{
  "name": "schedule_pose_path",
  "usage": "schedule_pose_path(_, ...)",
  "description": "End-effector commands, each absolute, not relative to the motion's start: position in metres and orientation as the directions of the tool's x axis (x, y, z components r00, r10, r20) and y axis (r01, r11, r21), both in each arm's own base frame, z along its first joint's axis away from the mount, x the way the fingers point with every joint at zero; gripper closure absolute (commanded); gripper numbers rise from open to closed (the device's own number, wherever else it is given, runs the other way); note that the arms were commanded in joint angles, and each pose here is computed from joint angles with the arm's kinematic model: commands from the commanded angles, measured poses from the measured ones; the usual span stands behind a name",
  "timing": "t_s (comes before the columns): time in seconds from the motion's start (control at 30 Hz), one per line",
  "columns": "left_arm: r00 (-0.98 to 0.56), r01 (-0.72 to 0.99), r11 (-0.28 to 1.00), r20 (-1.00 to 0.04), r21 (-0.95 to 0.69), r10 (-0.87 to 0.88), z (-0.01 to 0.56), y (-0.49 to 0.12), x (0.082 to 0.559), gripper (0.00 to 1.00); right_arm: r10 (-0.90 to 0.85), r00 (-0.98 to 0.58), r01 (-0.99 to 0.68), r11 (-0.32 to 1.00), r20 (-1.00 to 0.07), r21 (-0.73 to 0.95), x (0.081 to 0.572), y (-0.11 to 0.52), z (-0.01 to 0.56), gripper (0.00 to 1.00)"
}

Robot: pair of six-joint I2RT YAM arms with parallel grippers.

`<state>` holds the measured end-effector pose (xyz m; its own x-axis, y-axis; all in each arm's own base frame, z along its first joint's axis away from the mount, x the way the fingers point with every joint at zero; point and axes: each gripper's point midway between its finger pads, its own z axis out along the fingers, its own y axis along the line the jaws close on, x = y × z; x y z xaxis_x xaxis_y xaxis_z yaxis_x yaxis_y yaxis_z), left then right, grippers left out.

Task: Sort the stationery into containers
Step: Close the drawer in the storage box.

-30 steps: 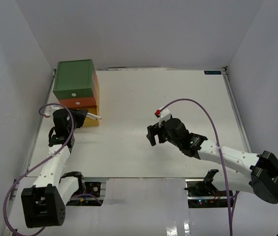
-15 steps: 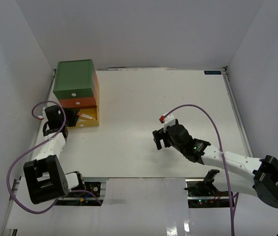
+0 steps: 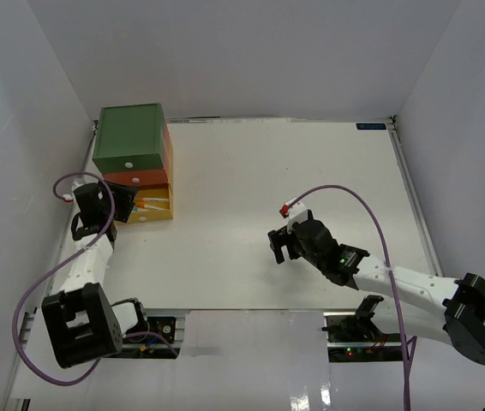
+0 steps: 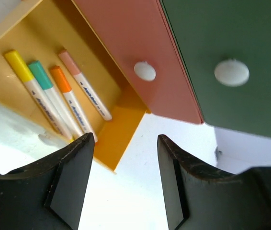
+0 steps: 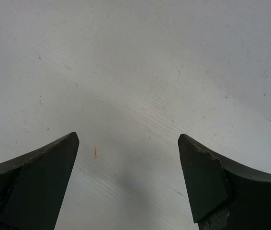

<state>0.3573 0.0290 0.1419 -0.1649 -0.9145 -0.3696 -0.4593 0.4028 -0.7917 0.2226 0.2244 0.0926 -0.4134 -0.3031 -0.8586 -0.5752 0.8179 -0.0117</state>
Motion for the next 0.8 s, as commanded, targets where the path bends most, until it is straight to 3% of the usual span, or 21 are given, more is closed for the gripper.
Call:
schedule_pose_path(0.0,-0.243,-0.438,0.546,-0.491,-0.714,-0.837,0.138,0.027,0.330,0.35,-0.270,-0.382,-0.575,0.818,-0.884,-0.001,0.225,0.226,0.099,0.09)
schedule_pose_path(0.13,-0.261,-0.455,0.586,-0.529,-0.670,-0.807,0.119,0.026,0.305,0.39,-0.270,-0.385,-0.585,0.811,-0.883,0.007,0.224,0.228,0.096,0.09)
schedule_pose_path(0.47,-0.228,-0.540,0.461,-0.405,-0.704,-0.885,0.072,0.018,0.287,0.55,-0.254,-0.377,-0.595,0.803,-0.891,0.023,0.220,0.228,0.098,0.08)
schedule_pose_path(0.63,-0.183,-0.533,0.420,-0.385,-0.734,-0.905,0.069,0.022,0.300,0.56,-0.248,-0.360,-0.593,0.805,-0.899,0.015,0.220,0.224,0.099,0.08)
schedule_pose_path(0.77,-0.173,-0.543,0.382,-0.346,-0.748,-0.922,0.063,0.022,0.310,0.51,-0.253,-0.352,-0.593,0.805,-0.901,0.005,0.219,0.221,0.098,0.08)
